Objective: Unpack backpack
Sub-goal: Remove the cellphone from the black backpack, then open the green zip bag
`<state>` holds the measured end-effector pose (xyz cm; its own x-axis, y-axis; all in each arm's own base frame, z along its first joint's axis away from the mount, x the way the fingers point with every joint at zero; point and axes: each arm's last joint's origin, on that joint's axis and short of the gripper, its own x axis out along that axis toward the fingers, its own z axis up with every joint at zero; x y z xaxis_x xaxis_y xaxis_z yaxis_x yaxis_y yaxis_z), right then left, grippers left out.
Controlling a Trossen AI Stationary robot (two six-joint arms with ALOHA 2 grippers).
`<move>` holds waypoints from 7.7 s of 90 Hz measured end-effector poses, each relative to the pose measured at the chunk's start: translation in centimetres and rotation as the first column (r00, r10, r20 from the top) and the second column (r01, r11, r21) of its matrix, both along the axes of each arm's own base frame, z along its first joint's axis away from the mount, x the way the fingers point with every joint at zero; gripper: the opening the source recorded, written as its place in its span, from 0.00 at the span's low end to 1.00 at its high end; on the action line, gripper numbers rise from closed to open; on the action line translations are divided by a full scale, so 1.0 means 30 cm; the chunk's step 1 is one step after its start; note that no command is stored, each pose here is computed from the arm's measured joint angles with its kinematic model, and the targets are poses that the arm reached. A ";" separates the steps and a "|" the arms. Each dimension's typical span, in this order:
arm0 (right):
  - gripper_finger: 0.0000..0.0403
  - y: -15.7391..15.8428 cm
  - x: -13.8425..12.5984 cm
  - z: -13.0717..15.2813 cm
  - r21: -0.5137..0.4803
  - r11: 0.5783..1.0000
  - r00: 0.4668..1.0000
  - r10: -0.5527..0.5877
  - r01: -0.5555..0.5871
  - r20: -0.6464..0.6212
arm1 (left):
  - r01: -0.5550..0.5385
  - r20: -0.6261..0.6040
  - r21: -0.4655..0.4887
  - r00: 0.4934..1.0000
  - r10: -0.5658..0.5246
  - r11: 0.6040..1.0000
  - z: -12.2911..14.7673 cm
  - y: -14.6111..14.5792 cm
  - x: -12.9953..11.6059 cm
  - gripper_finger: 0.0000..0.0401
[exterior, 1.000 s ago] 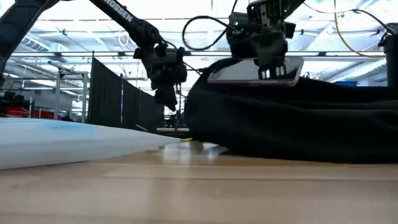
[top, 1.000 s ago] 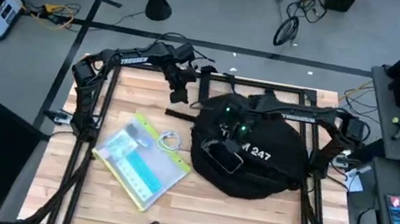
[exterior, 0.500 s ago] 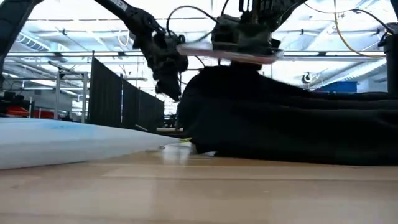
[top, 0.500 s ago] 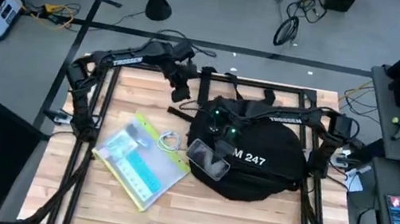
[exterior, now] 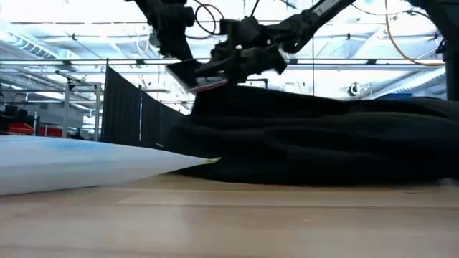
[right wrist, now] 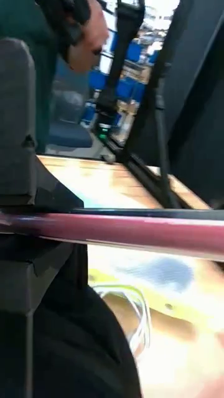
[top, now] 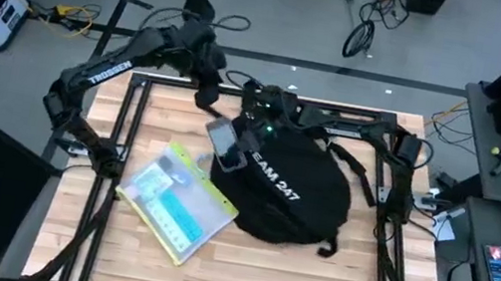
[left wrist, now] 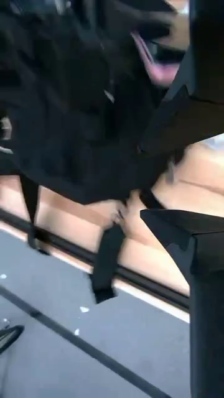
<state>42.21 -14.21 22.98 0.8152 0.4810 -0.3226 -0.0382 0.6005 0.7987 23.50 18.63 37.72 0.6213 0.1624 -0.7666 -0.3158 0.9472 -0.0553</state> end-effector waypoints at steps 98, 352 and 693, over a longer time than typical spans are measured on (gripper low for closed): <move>0.05 -0.038 0.064 -0.048 -0.169 0.985 0.992 0.051 -0.031 0.117 | 0.161 -0.003 -0.420 0.984 -0.179 0.893 -0.131 -0.041 -0.055 0.36; 0.28 0.260 -0.006 -0.139 -0.731 0.662 0.839 -0.295 -0.167 -0.458 | -0.075 -0.306 -0.218 0.952 0.005 0.973 -0.393 0.105 -0.065 0.66; 0.00 0.369 -0.135 0.168 -0.785 0.577 0.968 0.037 -0.224 -0.248 | 0.336 0.027 0.247 0.935 -0.353 0.909 -0.180 -0.099 0.279 0.01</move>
<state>38.17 -3.15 28.02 0.6447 0.0448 -0.7631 -0.0802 0.9967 -0.0092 31.87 15.66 32.33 0.7211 0.0986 -0.6858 0.0287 0.9847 0.1718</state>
